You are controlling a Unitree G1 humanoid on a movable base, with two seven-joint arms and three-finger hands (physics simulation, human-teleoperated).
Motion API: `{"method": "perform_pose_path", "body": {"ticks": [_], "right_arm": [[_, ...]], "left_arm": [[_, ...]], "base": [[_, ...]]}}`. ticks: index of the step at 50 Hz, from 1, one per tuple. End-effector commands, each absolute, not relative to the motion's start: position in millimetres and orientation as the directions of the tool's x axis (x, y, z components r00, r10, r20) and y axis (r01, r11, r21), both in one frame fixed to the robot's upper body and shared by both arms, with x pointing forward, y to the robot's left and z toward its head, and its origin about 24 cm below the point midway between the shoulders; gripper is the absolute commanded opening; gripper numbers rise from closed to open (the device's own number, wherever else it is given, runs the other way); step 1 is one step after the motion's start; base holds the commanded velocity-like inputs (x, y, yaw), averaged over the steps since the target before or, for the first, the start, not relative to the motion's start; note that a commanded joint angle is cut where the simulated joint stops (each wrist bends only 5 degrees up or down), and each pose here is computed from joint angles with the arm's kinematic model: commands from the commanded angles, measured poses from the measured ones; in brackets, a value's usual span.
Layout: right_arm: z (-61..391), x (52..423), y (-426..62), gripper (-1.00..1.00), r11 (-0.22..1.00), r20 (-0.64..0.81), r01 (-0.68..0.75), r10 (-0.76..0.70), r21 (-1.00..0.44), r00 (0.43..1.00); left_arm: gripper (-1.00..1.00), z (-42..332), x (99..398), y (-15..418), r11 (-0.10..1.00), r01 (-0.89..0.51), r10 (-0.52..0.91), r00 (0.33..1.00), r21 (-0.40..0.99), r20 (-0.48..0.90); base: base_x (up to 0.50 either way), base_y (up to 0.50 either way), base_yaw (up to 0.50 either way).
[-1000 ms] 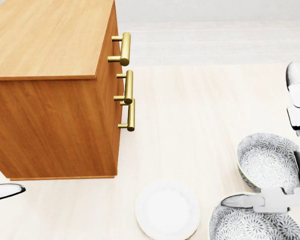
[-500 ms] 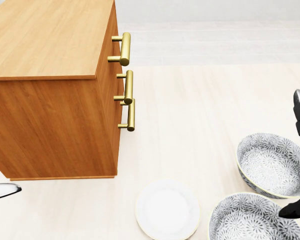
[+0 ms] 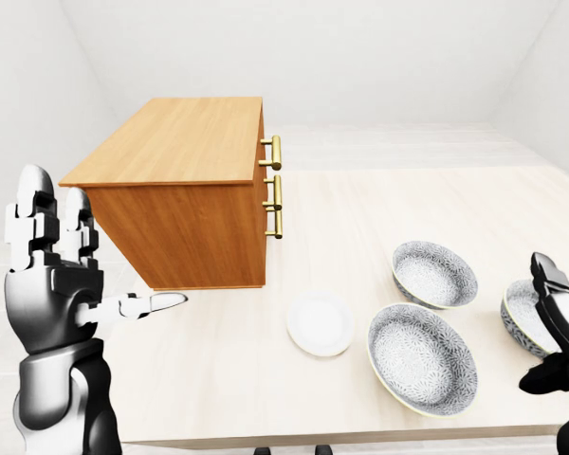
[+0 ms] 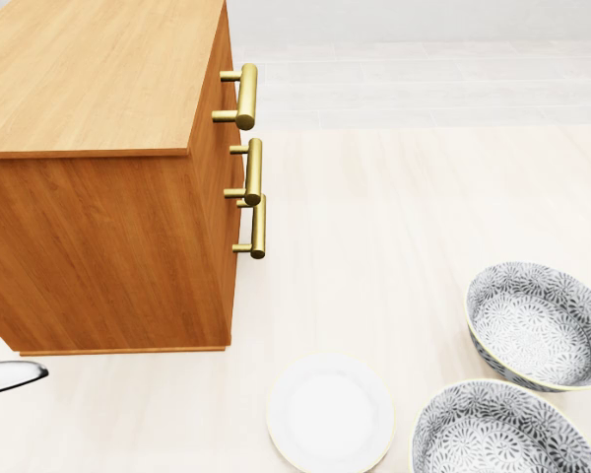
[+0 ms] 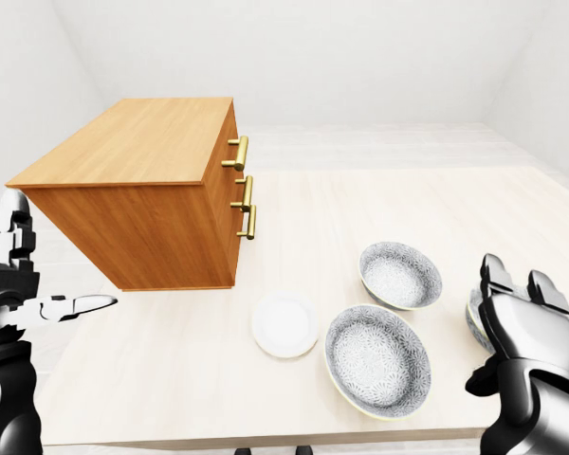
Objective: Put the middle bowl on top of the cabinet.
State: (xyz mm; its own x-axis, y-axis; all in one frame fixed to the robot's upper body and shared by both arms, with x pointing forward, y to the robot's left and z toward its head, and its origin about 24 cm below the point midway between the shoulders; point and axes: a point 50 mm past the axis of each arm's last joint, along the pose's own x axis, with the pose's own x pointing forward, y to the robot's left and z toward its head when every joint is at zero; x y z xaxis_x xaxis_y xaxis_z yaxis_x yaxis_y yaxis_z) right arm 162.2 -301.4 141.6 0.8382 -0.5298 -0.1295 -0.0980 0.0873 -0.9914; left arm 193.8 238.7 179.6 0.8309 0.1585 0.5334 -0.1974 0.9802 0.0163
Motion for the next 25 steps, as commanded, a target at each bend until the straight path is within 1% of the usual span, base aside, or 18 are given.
{"method": "perform_pose_path", "body": {"ticks": [1,4,6,12,19,25], "right_arm": [[143,148,-326,1.0,0.082,-0.141,-0.115,-0.639,-0.99,0.757],[142,148,-328,1.0,0.084,-0.143,-0.116,-0.643,-0.99,0.753],[144,150,-336,1.0,0.08,-0.143,-0.121,-0.661,-0.989,0.737],[138,157,-346,1.0,0.103,-0.171,-0.138,-0.661,-0.985,0.73],[125,170,-352,1.0,0.117,-0.182,-0.139,-0.645,-0.983,0.742],[120,178,-354,1.0,0.129,-0.188,-0.137,-0.624,-0.982,0.758]], "left_arm": [[1.0,176,195,237,0.98,-0.196,0.157,0.839,0.019,0.521],[1.0,177,195,237,0.98,-0.196,0.157,0.838,0.019,0.522],[1.0,178,195,237,0.98,-0.2,0.16,0.836,0.018,0.525],[1.0,180,193,237,0.979,-0.201,0.16,0.828,0.018,0.537],[1.0,176,194,237,0.979,-0.203,0.163,0.839,0.021,0.519],[1.0,178,192,238,0.978,-0.205,0.163,0.835,0.023,0.526]], "base": [[0.0,0.0,0.0],[0.0,0.0,0.0],[0.0,0.0,0.0],[0.0,0.0,0.0],[0.0,0.0,0.0],[0.0,0.0,0.0]]}}
